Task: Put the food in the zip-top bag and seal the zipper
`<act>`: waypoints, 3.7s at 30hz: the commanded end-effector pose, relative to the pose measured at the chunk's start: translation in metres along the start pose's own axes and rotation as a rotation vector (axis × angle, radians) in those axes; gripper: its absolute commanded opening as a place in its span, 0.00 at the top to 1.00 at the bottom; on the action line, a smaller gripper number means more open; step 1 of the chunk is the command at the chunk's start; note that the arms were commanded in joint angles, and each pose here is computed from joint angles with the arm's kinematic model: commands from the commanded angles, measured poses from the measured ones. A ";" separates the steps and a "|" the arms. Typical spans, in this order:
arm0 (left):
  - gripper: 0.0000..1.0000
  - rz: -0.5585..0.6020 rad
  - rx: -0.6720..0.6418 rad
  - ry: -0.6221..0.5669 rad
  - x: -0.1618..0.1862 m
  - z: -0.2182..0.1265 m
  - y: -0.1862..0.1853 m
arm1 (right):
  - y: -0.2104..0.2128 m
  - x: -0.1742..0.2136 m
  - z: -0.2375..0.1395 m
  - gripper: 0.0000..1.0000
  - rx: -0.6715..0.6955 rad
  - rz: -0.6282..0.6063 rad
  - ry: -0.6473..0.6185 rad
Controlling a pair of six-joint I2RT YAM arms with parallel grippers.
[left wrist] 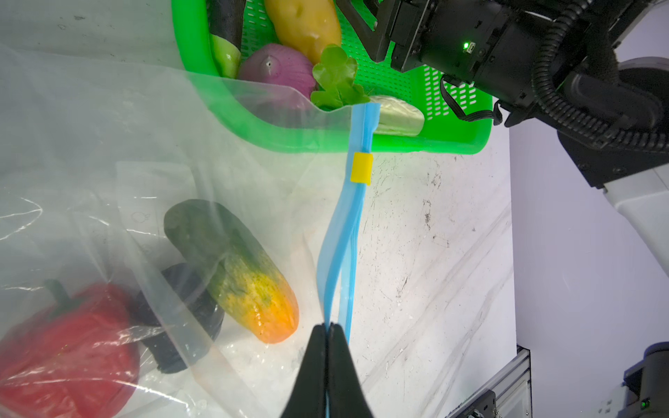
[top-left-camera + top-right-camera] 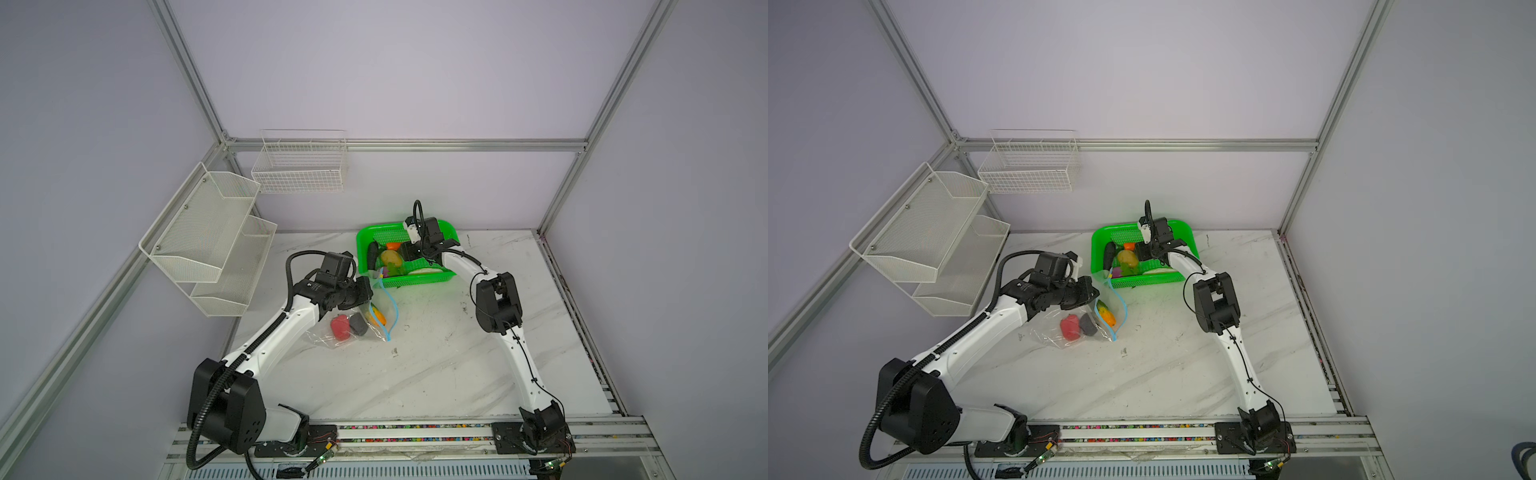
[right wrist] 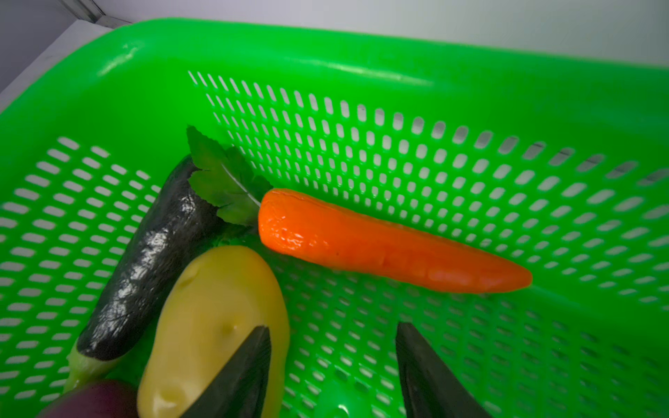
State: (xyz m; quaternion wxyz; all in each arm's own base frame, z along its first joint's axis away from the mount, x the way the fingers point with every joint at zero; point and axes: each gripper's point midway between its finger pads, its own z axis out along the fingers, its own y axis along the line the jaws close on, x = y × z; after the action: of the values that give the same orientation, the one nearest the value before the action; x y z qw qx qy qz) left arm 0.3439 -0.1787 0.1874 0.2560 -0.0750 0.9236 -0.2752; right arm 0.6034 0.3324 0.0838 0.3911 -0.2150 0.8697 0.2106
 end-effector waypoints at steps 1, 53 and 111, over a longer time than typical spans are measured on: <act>1.00 0.022 0.032 -0.042 -0.019 -0.012 -0.014 | 0.009 -0.016 0.002 0.40 -0.047 0.016 -0.040; 1.00 0.011 0.049 -0.017 -0.014 -0.010 -0.016 | -0.027 -0.032 -0.028 0.26 0.080 -0.056 0.003; 1.00 0.032 0.057 -0.006 -0.008 -0.008 -0.015 | 0.032 -0.010 -0.018 0.47 -0.323 -0.087 -0.048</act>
State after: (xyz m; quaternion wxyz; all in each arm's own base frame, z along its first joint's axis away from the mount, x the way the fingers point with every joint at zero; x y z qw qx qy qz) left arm 0.3391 -0.1801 0.1772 0.2307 -0.0735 0.9298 -0.2772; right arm 0.5859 0.3350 0.0584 0.3381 -0.2706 0.8463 0.3103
